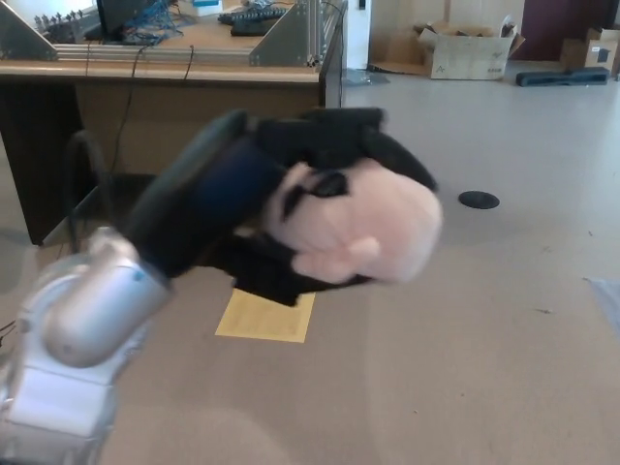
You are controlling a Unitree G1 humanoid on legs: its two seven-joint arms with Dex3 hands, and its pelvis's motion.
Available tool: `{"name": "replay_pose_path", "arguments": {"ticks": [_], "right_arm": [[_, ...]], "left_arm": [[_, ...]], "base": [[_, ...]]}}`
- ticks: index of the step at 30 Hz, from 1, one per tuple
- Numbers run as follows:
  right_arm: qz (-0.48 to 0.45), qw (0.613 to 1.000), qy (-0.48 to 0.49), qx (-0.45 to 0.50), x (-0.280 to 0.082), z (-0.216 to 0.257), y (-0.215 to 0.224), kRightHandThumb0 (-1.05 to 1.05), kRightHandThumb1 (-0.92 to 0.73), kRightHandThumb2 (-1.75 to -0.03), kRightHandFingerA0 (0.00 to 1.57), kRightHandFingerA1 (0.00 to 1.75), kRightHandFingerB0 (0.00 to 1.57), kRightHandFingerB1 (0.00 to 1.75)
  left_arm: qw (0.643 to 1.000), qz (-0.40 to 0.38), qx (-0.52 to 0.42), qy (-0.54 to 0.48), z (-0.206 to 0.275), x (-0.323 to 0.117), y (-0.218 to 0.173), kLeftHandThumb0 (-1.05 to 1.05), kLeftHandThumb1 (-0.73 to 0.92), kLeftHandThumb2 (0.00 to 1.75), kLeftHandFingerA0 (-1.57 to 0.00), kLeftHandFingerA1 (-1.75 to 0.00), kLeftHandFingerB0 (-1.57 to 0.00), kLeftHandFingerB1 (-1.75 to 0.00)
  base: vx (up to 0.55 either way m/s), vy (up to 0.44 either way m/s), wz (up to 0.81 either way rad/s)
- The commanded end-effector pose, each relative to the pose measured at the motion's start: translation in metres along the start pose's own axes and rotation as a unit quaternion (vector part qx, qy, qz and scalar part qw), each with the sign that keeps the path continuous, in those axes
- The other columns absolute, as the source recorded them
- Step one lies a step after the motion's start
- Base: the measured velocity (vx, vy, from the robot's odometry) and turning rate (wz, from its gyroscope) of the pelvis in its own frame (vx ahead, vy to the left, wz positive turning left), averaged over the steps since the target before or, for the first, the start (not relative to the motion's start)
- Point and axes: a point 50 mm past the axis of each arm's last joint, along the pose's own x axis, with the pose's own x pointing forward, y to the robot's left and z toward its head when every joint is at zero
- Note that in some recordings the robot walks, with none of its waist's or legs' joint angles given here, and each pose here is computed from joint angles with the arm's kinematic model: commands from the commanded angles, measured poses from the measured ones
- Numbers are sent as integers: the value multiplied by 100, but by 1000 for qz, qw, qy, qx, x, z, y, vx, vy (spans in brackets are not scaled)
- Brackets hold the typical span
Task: The robot extends its left hand to pick up an emotional support dumpling from the palm of a person and brings its hand down by its side. Then it extends its arm again to hand the dumpling back to the person.
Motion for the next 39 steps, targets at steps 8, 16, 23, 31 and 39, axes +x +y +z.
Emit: {"name": "replay_pose_path", "arguments": {"ticks": [8,16,23,31,39], "right_arm": [[-17,999,40,31,2,-6,-1,-36,-65,-59,74,46,50,37],[-21,998,44,35,0,-8,-3,-36,-64,-59,74,46,50,37],[-25,999,30,31,6,-1,-3,-35,-65,-59,76,47,50,38],[-30,998,35,48,5,-2,-2,-36,-64,-59,75,46,49,37],[-44,998,21,40,8,2,-6,-36,-64,-59,78,48,51,38]], "left_arm": [[655,361,-578,327,-116,-263,16,-31,81,68,-97,-151,-63,-99],[563,420,-591,398,-128,-328,-21,-33,81,68,-101,-149,-72,-97],[502,437,-608,434,-136,-352,-35,-36,83,68,-102,-149,-62,-97],[491,431,-614,444,-139,-365,-40,-35,86,70,-97,-155,-51,-95],[483,422,-649,410,-146,-358,-33,-36,88,65,-97,-154,-50,-79]], "base": [[0,0,0],[0,0,0],[0,0,0],[0,0,0],[0,0,0]]}}
